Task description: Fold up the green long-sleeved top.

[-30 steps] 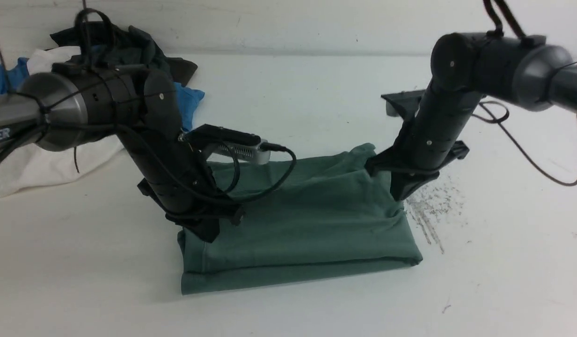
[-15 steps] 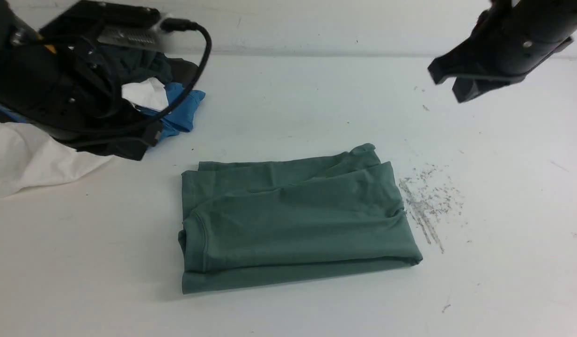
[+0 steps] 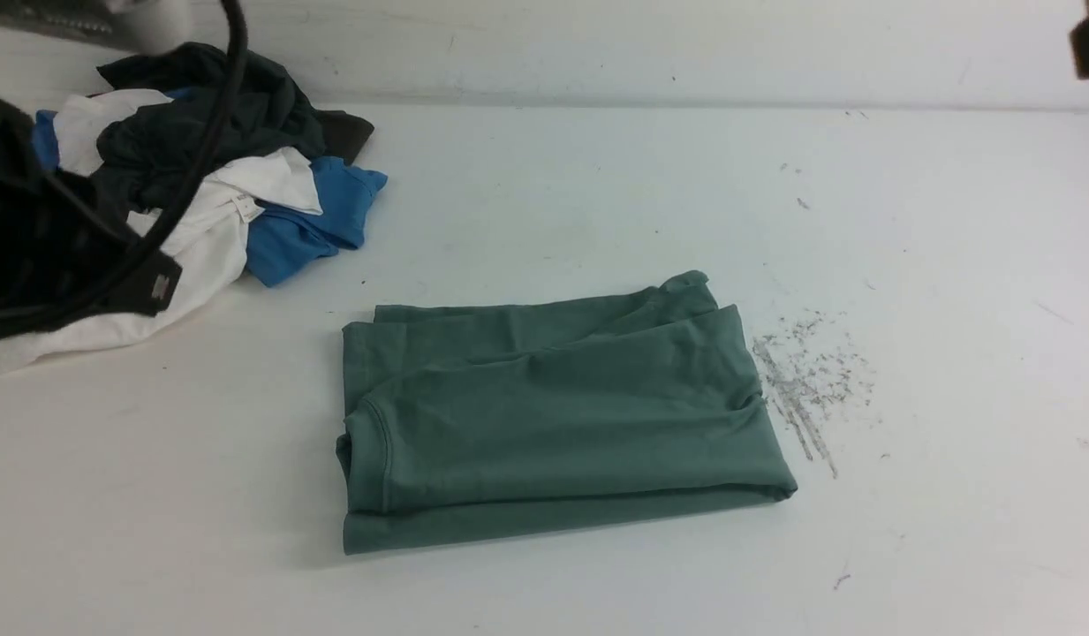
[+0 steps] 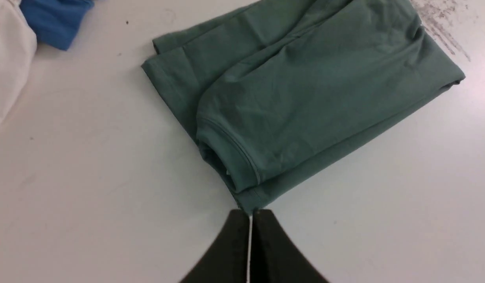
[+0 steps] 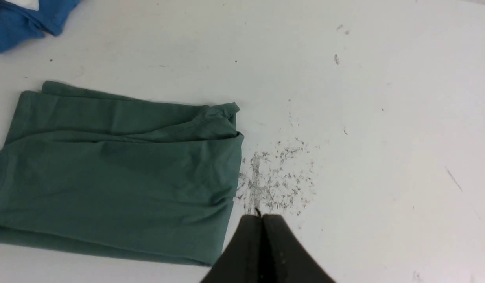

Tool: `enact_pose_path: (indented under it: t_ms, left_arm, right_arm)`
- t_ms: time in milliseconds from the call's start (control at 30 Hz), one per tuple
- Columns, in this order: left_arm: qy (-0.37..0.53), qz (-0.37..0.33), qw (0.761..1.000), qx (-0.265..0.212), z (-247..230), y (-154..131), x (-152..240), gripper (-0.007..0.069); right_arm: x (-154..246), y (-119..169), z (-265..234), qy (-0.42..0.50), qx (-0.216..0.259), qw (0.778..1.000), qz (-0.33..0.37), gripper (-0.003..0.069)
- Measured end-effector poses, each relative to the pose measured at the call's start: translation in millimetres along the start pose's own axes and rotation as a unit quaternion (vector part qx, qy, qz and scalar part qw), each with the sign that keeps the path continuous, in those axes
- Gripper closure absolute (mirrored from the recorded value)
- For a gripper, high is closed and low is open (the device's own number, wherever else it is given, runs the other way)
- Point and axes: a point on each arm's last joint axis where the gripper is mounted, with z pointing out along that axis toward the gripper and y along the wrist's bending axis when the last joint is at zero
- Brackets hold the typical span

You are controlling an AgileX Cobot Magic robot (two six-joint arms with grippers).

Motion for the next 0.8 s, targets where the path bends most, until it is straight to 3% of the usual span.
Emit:
enact_pose_path:
  t_ms: [100,200,367,433,600,667,767,800]
  left_arm:
    - [-0.010,-0.003,1.000,-0.002,-5.2,-2.7,15.2,0.0629]
    - [-0.040,-0.008,0.999,-0.007,-15.1,-6.5,33.6,0.0629]
    - [-0.142,-0.028,0.989,-0.019,-39.7,-15.3,76.4,0.0629]
    - [-0.166,-0.030,0.985,-0.021,-43.9,-17.1,87.1,0.0629]
    - [-0.265,-0.031,0.963,-0.031,-48.7,-20.8,131.1,0.0629]
    - [-0.281,-0.038,0.959,-0.030,-47.0,-21.4,141.4,0.0629]
    - [-0.285,-0.059,0.956,-0.025,-35.9,-20.6,159.3,0.0629]
    - [-0.285,-0.059,0.956,-0.025,-35.2,-20.5,160.3,0.0629]
  right_arm:
    - [18.1,-1.3,-16.4,-0.014,0.000,1.000,0.001,0.0673]
    - [38.7,-3.0,-44.5,-0.084,-0.003,0.996,0.006,0.0673]
    - [90.5,-5.3,-90.1,-0.265,-0.015,0.964,0.017,0.0673]
    - [103.5,-5.5,-92.4,-0.296,-0.018,0.955,0.022,0.0673]
    - [168.0,-5.1,-99.1,-0.477,-0.035,0.878,0.031,0.0673]
    - [181.5,-4.7,-96.9,-0.510,-0.039,0.859,0.031,0.0673]
    - [206.0,-4.1,-96.2,-0.584,-0.044,0.810,0.029,0.0673]
    - [207.2,-4.1,-96.4,-0.588,-0.045,0.807,0.029,0.0673]
